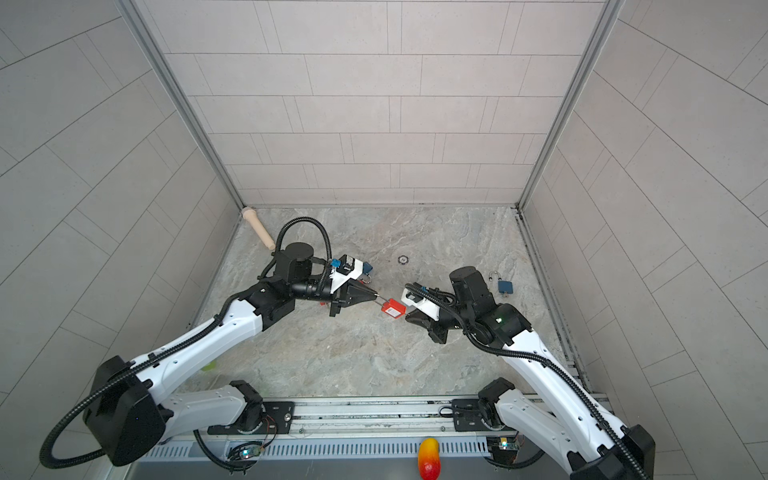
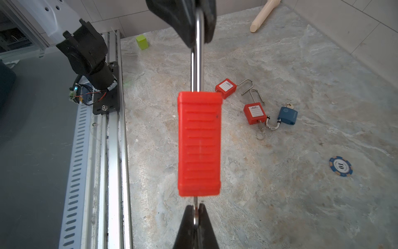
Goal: Lock with the key
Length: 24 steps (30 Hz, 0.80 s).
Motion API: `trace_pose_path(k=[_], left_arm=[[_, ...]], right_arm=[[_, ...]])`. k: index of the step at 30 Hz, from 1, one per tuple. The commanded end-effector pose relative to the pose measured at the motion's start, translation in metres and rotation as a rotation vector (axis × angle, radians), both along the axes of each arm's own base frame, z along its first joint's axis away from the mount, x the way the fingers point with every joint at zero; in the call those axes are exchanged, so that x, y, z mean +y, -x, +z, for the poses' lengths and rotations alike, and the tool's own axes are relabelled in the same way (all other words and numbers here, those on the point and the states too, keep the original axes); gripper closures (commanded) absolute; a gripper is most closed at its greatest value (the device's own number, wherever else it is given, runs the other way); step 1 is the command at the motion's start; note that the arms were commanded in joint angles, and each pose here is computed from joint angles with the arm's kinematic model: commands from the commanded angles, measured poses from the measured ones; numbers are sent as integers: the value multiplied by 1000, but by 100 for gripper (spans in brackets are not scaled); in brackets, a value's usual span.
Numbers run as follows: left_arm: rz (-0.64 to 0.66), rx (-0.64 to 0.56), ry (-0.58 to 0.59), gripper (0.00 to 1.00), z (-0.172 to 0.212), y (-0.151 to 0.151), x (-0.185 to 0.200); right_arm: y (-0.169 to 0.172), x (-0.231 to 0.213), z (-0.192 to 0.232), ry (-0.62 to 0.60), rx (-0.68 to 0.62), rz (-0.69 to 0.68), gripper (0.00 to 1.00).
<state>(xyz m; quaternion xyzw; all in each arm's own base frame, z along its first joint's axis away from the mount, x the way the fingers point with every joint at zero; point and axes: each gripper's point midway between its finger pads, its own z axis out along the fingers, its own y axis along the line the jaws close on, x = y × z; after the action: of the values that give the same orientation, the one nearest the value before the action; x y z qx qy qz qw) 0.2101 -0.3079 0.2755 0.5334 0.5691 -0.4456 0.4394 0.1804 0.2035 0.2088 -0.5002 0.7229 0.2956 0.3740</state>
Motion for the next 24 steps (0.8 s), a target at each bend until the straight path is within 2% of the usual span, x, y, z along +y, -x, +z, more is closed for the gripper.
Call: trace_pose_path(k=[1, 8, 11, 14, 18, 24], left_arm=[[41, -149, 121, 100, 45, -14, 2], [46, -189, 122, 100, 50, -17, 1], [50, -203, 97, 100, 48, -18, 3], [68, -198, 68, 100, 46, -22, 5], [75, -129, 73, 100, 41, -29, 3], [99, -66, 82, 100, 28, -40, -2]], right_arm=[[30, -8, -31, 36, 233, -1, 100], [37, -7, -30, 23, 298, 12, 100], [32, -10, -36, 62, 299, -6, 100], [22, -18, -48, 140, 255, -31, 100], [-1, -32, -66, 261, 121, -70, 100], [-22, -38, -61, 278, -11, -136, 100]])
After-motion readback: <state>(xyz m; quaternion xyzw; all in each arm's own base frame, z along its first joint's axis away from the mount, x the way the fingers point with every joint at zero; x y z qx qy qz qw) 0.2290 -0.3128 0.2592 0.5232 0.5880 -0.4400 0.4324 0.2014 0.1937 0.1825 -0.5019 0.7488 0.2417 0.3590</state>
